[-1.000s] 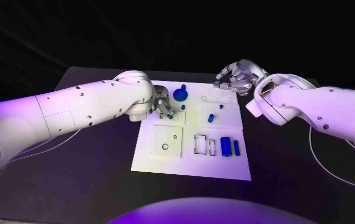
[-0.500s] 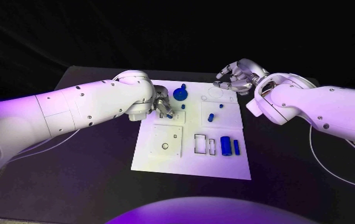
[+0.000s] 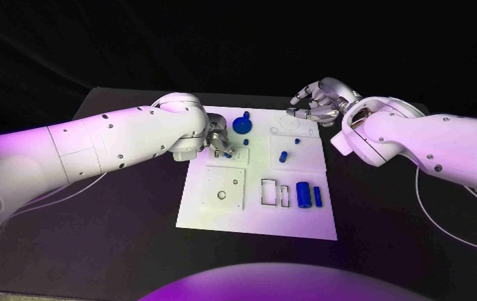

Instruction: Assemble the parts on the task board

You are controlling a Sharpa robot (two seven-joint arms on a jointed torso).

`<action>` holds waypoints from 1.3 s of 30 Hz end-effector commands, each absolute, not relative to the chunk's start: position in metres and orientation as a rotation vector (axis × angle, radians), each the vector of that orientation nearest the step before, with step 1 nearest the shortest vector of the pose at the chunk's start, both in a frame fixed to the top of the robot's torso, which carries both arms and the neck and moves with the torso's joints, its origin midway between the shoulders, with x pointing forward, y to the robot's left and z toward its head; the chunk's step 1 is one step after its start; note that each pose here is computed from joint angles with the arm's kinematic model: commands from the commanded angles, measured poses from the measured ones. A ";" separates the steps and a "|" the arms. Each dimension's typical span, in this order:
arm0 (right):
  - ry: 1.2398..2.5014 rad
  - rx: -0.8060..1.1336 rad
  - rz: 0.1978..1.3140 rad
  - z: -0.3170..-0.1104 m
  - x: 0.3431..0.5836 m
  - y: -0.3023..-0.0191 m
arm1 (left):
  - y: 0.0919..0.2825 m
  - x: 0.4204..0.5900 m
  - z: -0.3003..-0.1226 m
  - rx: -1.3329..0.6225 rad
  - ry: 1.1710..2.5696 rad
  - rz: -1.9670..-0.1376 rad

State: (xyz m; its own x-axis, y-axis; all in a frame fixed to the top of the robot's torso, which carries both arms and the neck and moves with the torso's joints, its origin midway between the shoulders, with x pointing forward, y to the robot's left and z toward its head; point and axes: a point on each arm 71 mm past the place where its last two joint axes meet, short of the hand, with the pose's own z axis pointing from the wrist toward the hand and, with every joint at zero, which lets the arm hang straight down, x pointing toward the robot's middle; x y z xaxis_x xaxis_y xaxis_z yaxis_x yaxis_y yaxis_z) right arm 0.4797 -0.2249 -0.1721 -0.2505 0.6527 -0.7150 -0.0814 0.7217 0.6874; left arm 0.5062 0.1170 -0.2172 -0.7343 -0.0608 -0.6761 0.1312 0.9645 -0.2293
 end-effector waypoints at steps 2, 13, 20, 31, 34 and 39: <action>1.701 0.443 0.741 -0.172 0.479 -0.224 | 0.113 0.504 -0.220 0.065 2.396 -0.344; 1.700 0.444 0.740 -0.172 0.479 -0.224 | 0.111 0.506 -0.223 0.033 2.394 -0.351; 1.702 0.442 0.740 -0.172 0.479 -0.224 | 0.111 0.507 -0.224 0.025 2.398 -0.346; 1.701 0.443 0.739 -0.172 0.479 -0.225 | 0.116 0.508 -0.225 0.007 2.398 -0.330; 1.701 0.442 0.740 -0.172 0.479 -0.225 | 0.117 0.508 -0.224 0.002 2.395 -0.325; 1.701 0.441 0.741 -0.172 0.479 -0.225 | 0.118 0.508 -0.224 -0.007 2.388 -0.320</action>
